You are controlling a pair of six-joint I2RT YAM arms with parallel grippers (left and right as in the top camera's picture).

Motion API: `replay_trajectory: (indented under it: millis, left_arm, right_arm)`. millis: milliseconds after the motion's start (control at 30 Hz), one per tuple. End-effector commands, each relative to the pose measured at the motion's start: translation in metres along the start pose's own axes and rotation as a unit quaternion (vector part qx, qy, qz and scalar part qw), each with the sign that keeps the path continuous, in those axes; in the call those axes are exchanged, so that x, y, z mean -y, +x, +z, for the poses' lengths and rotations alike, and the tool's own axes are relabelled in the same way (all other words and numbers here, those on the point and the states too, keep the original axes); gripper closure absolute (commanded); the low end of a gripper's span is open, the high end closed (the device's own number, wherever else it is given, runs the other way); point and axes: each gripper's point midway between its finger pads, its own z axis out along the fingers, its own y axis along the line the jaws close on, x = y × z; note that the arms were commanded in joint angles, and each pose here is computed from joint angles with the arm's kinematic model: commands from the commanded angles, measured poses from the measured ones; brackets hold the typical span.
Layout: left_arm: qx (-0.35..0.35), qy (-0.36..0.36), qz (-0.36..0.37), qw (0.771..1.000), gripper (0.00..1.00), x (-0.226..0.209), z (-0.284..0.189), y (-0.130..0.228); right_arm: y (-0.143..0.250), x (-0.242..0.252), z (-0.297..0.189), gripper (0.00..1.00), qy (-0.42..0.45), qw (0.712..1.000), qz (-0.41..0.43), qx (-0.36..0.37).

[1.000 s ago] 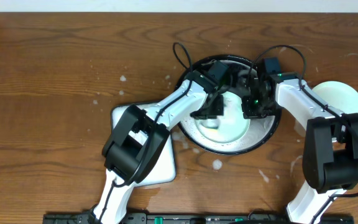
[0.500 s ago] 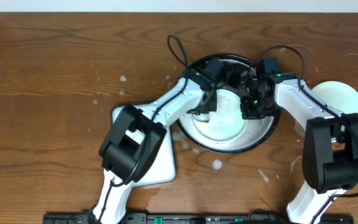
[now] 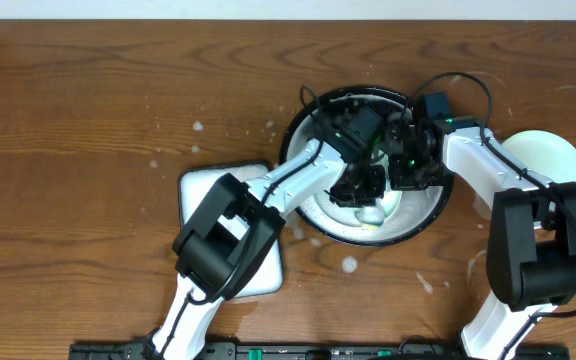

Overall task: Clean dirty plates on tray and stack at the side
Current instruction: 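Scrub the green plate in the basin with the sponge in left gripper, then return the sponge to the white tray with the left gripper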

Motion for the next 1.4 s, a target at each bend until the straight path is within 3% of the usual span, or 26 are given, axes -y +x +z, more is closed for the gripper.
replay_trajectory:
  millis: [0,200,400,533,700,867,1033,1200,1367]
  left_arm:
    - [-0.045,-0.007,-0.026,0.999,0.92,-0.02,0.008,0.013]
    - [0.032,-0.196,-0.043,0.979,0.92,-0.107,-0.018,-0.016]
    - [0.103,-0.299,-0.049,0.947,0.92,-0.159,-0.051,-0.049]
    - [0.112,-0.302,-0.045,0.946,0.92,-0.16,-0.065,-0.058]
    - [0.148,-0.28,-0.037,0.948,0.92,-0.13,-0.099,-0.072]
    - [0.209,-0.242,-0.014,0.947,0.92,-0.09,-0.158,-0.077]
    - [0.255,-0.216,0.015,0.943,0.92,-0.065,-0.217,-0.059]
    - [0.239,-0.242,-0.007,0.94,0.92,-0.087,-0.26,-0.021]
    - [0.159,-0.299,-0.07,0.938,0.92,-0.146,-0.262,0.014]
  right_arm:
    - [0.009,0.016,0.008,0.99,0.036,0.999,0.007,-0.018]
    - [0.011,0.017,0.007,0.99,0.036,0.999,0.008,-0.022]
    - [0.011,0.019,0.007,0.99,0.044,0.999,0.007,-0.021]
    - [0.012,0.024,0.007,0.99,0.058,0.998,0.008,-0.024]
    - [0.012,0.025,0.007,0.99,0.059,0.998,0.023,-0.022]
    - [0.012,0.025,0.007,0.99,0.059,0.998,0.025,-0.022]
    - [0.012,0.025,0.007,0.99,0.059,0.998,0.025,-0.021]
    - [0.005,0.025,0.007,0.99,0.058,0.998,0.024,-0.009]
    - [-0.007,0.018,0.001,0.99,0.041,0.999,0.022,0.011]
